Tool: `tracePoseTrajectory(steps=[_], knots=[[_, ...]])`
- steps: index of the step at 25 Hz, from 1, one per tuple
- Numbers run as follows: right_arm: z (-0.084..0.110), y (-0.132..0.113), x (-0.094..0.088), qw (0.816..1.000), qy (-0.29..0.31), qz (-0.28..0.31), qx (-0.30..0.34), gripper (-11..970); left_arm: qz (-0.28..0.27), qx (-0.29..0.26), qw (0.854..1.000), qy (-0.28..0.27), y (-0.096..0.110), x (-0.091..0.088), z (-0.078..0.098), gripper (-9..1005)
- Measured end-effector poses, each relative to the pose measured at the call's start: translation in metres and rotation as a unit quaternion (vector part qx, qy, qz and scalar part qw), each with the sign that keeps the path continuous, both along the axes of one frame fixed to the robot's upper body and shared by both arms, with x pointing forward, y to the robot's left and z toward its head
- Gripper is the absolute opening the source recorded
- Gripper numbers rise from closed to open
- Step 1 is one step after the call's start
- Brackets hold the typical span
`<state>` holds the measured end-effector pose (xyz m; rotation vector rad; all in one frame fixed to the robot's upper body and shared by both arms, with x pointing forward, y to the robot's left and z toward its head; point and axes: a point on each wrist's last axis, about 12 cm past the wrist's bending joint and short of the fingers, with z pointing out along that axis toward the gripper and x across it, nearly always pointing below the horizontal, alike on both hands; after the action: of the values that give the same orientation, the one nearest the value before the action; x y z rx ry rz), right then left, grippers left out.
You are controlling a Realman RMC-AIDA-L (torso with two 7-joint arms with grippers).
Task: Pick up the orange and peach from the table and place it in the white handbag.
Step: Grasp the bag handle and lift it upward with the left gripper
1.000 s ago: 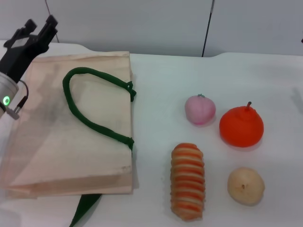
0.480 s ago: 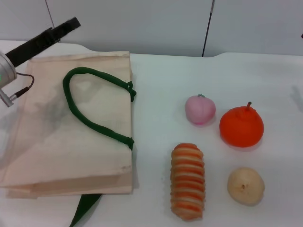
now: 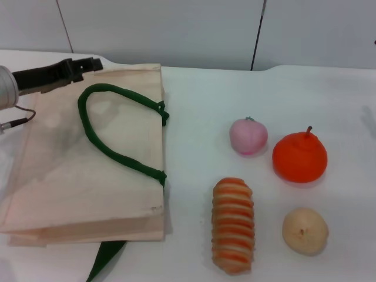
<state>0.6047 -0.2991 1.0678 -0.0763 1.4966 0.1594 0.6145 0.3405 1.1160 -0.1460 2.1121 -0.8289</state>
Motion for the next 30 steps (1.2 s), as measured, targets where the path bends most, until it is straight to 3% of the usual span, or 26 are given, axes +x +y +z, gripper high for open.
tracePoseTrajectory(steps=[11,19,30], knots=[[-0.002,-0.007,0.001,1.0,0.013,-0.01,-0.009,867,-0.003,0.06,0.994,0.096,0.005,0.005,0.029,692],[-0.001,-0.008,0.002,1.0,0.013,-0.012,-0.01,866,0.004,0.115,0.982,0.147,0.002,0.013,0.029,690],[0.0,-0.006,0.003,1.0,0.012,-0.01,-0.008,865,0.002,0.135,0.982,0.133,-0.011,0.024,0.016,691]])
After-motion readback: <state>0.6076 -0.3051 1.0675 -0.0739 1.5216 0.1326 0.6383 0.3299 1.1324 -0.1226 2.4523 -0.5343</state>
